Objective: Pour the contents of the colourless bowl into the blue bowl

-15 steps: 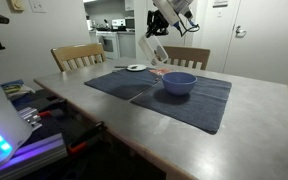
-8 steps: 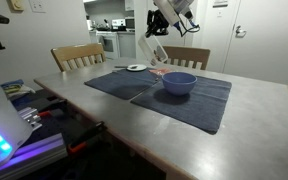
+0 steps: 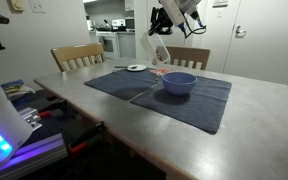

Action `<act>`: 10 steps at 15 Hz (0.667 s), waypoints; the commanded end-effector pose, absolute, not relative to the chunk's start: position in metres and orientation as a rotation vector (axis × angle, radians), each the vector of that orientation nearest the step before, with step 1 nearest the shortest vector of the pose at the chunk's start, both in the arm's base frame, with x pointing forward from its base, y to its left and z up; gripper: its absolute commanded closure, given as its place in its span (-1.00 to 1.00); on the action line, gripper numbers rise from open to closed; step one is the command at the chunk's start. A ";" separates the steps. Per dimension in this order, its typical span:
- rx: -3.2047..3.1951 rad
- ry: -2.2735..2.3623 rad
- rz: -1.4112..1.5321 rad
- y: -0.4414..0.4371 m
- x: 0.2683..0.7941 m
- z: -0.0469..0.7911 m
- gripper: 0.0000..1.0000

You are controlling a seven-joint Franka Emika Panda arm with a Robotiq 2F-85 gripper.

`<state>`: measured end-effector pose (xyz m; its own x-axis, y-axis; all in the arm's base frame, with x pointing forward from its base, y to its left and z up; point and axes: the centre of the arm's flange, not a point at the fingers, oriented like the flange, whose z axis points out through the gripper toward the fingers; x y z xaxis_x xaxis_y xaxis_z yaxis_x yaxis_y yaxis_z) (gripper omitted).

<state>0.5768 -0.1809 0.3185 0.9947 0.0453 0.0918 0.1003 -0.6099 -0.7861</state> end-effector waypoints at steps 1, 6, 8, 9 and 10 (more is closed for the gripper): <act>-2.161 -0.101 -0.127 -0.200 0.559 0.320 0.96; -2.078 -0.108 -0.182 -0.228 0.543 0.321 0.96; -2.048 -0.116 -0.196 -0.237 0.538 0.321 0.96; -2.035 -0.119 -0.201 -0.241 0.536 0.322 0.96; -2.018 -0.123 -0.208 -0.245 0.534 0.322 0.96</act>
